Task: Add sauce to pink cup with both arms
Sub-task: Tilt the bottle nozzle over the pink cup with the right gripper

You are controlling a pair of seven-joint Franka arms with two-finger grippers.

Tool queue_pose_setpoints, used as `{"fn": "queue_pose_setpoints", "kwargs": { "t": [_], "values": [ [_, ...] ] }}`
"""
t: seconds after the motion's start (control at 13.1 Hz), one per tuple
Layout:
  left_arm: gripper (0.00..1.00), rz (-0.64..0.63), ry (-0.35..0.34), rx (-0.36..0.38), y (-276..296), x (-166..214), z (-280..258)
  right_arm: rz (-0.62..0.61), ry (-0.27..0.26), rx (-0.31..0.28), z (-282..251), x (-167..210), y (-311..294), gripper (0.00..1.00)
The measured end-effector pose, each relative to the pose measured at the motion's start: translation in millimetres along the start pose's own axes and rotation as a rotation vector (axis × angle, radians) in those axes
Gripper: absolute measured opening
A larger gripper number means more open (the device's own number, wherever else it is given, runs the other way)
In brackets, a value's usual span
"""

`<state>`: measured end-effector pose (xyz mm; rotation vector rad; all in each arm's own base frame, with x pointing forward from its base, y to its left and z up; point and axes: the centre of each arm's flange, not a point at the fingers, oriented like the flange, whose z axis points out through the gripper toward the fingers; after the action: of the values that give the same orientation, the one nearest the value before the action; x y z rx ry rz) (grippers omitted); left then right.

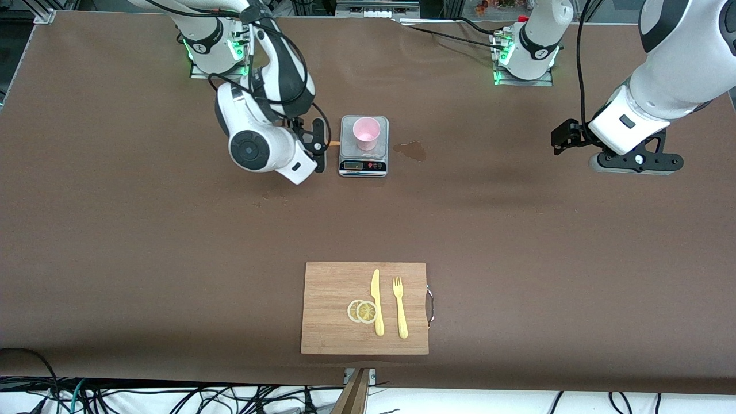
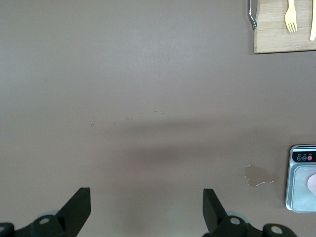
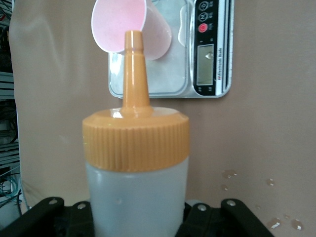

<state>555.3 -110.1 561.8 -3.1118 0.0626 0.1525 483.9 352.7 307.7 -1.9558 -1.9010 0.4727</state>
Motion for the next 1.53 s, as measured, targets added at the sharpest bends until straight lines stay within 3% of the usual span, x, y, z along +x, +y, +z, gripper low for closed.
{"fn": "queue_pose_setpoints", "kwargs": {
  "t": [0.23,1.07,1.53],
  "values": [
    [1.00,0.000,0.000,0.000,0,0,0,0.003,-0.058,-0.003,14,24,-16,0.21],
    [1.00,0.000,0.000,0.000,0,0,0,0.021,-0.197,-0.027,36,52,-49,0.21],
    [1.00,0.000,0.000,0.000,0,0,0,0.065,-0.246,-0.062,41,58,-54,0.21]
  ]
}}
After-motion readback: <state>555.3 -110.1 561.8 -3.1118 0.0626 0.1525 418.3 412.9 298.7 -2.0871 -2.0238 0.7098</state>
